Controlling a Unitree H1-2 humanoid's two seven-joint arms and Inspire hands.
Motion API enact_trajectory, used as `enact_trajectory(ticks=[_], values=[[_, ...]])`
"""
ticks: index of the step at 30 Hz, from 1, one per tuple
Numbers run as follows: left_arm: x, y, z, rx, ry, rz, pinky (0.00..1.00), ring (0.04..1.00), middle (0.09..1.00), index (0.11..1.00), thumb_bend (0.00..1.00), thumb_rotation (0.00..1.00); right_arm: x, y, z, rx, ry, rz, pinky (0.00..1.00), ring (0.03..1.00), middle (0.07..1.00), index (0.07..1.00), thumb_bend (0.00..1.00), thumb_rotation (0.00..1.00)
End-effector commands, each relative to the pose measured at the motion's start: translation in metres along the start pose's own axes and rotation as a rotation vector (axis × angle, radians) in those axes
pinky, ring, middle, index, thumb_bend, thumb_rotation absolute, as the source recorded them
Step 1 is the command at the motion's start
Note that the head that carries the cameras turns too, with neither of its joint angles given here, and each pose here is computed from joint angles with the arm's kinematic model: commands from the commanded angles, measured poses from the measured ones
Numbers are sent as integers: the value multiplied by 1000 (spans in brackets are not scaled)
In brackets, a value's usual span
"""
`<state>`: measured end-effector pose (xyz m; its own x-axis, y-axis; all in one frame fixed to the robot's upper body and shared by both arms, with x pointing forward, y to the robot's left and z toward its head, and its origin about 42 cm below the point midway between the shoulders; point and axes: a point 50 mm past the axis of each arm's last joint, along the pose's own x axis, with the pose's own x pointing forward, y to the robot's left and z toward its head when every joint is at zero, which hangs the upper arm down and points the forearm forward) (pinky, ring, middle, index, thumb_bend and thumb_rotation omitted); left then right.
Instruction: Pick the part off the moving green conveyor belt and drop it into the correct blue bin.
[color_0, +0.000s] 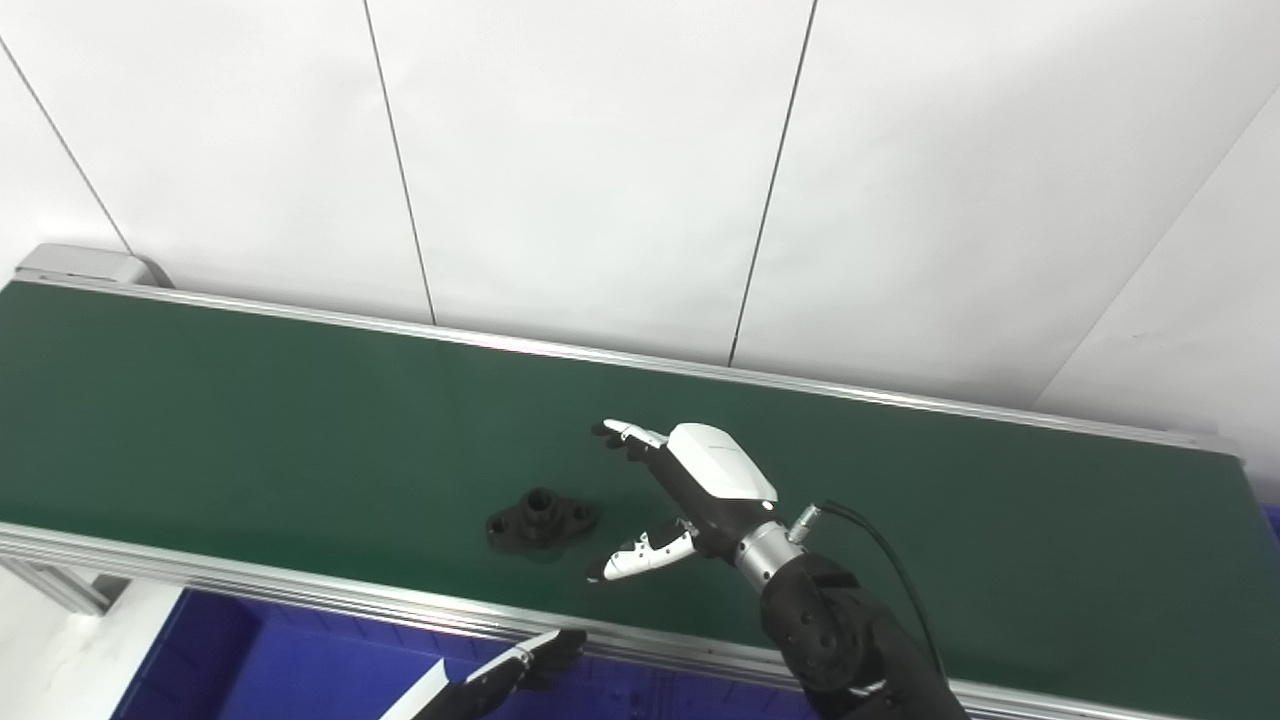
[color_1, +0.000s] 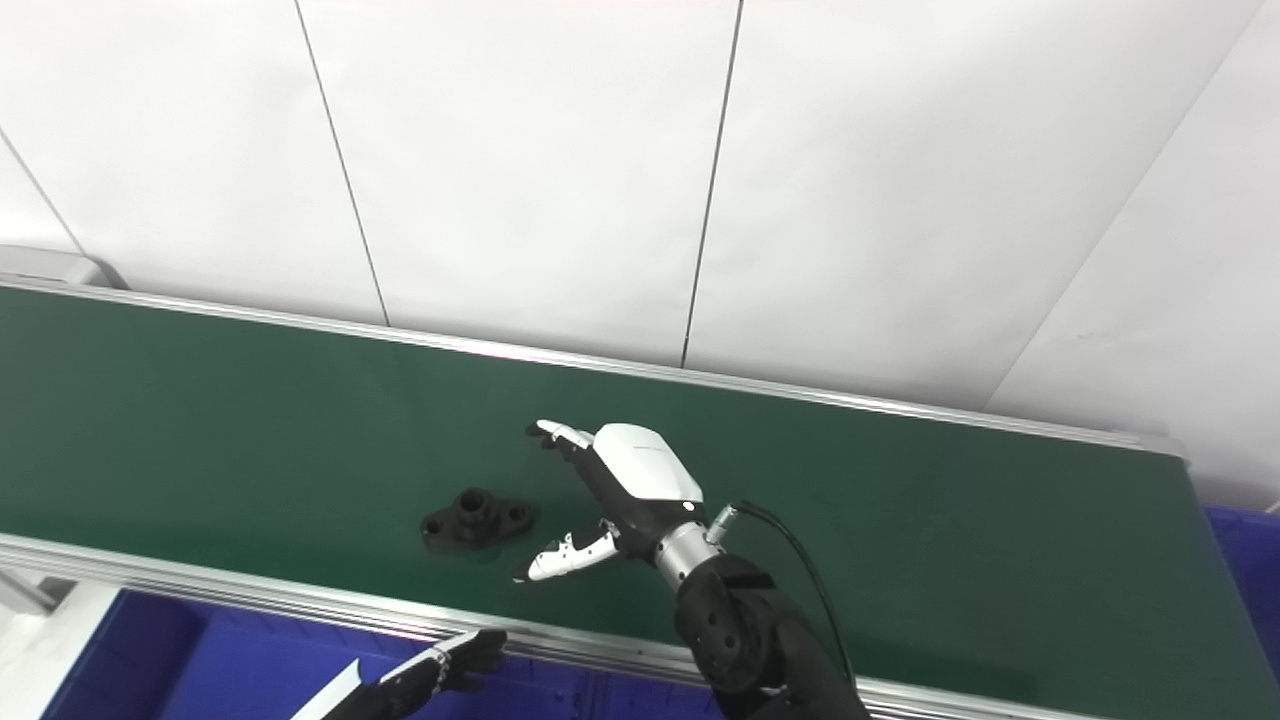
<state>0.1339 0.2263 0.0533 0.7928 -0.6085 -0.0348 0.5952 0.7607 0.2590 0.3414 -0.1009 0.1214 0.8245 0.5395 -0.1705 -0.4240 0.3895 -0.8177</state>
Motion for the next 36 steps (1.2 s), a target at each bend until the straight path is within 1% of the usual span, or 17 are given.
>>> enact_trajectory(ticks=[1,3,6,11,15,20,23,26,29,34,35,36], values=[[-2,1,10,1,-59,26,836,892,922,923,866,559,11,-15,14,-38,-72,-45,795,821,854,897,836,335],[-3,-2,12,-14,-65,22,842,895,926,925,855,550,13,-14,12,-55,-65,-33,799,824,856,899,831,344],[-3,-4,12,-28,-69,16,852,902,931,930,844,540,16,-13,6,-62,-49,-18,802,826,853,891,830,319],[-3,-5,11,-16,-63,20,840,895,928,930,865,567,20,-9,-2,-74,-30,3,790,817,849,891,814,307],[-2,-5,11,-16,-63,27,830,891,923,927,866,557,19,-5,-4,-86,-28,20,792,818,851,896,791,321],[-1,-5,13,-16,-70,27,816,883,923,927,859,542,16,3,-7,-103,-31,41,790,811,841,881,776,279],[-1,-5,14,-17,-74,29,819,884,922,925,865,544,13,7,-11,-109,-32,50,791,807,834,873,755,234],[0,-5,15,-18,-80,32,817,881,918,921,869,529,7,13,-16,-114,-39,50,749,775,804,848,746,182],[1,-5,16,-20,-84,36,818,882,916,917,866,526,2,16,-18,-124,-55,52,685,727,760,815,738,128],[1,-6,18,-15,-90,43,818,880,913,913,868,530,-5,24,-21,-131,-60,54,633,682,724,780,696,91],[2,-6,19,-14,-92,44,824,883,913,914,866,532,-6,25,-22,-135,-59,55,466,520,582,741,612,37],[2,-6,19,-16,-94,46,827,884,913,914,865,533,-7,26,-22,-148,-53,62,409,464,534,728,583,18]])
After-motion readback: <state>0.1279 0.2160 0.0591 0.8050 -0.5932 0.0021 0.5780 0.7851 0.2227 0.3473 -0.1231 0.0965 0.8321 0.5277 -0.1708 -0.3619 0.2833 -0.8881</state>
